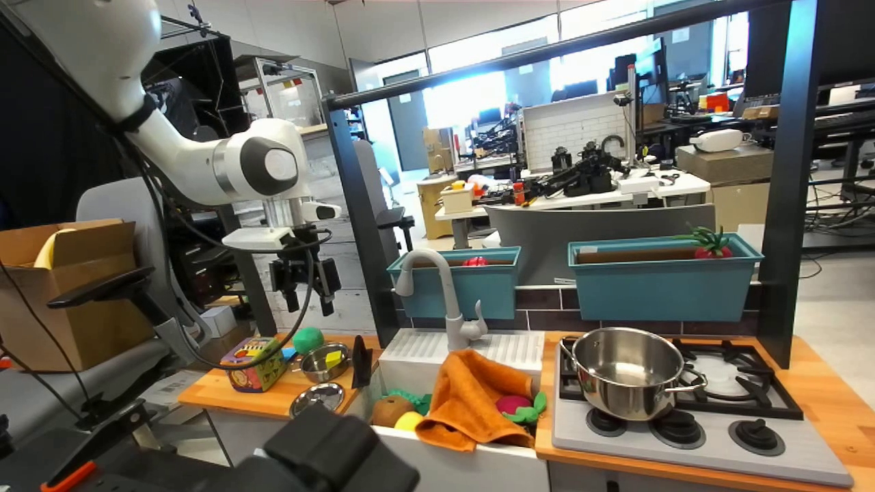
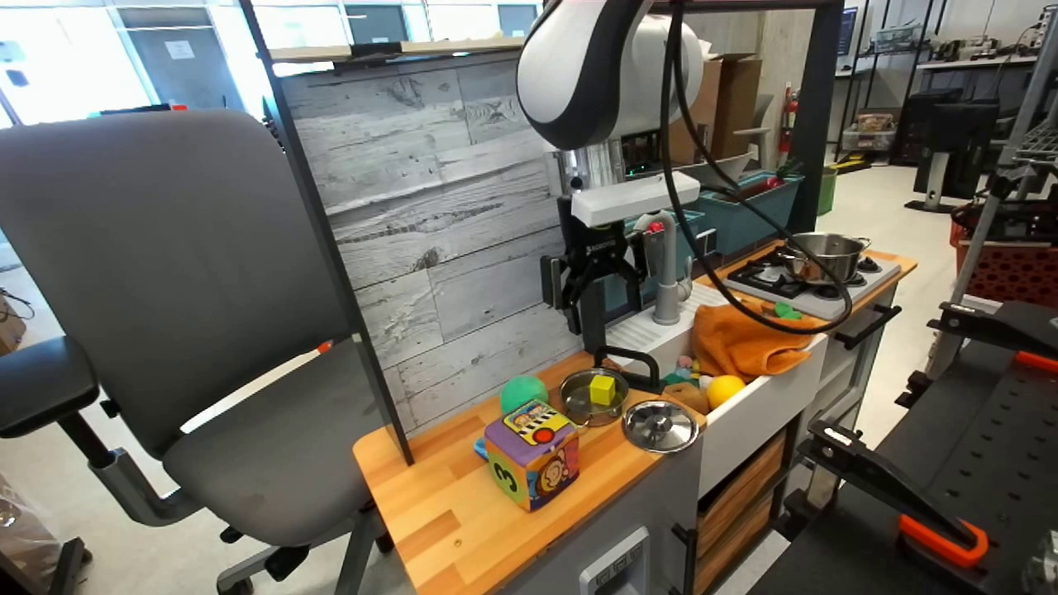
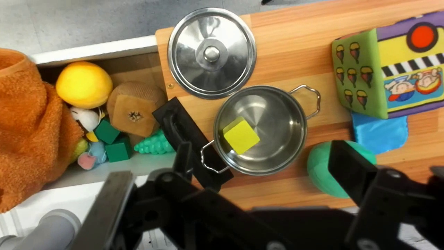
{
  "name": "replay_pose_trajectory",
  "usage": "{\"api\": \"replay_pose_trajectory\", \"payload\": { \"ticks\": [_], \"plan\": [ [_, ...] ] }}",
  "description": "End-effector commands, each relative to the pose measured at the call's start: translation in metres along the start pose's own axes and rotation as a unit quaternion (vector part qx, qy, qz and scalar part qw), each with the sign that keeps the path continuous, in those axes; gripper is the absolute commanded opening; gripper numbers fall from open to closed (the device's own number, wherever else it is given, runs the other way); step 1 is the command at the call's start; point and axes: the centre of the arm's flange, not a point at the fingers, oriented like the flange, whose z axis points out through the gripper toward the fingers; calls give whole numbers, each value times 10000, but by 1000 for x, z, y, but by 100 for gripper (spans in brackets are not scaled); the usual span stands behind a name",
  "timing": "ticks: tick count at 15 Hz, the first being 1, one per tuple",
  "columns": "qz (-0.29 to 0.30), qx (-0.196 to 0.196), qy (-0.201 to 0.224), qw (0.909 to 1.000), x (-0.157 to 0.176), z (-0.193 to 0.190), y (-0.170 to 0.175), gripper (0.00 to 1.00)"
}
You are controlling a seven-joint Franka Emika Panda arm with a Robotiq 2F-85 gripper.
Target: Spill out the yellow block on the table
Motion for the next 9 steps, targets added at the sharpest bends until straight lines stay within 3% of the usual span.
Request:
{"api": "replay_pose_trajectory", "payload": {
  "ticks": [1,9],
  "plan": [
    [402,148,-20,9991,41,8,8,100],
    [1528,-44,53,9882,105,24,-11,100]
  ]
}}
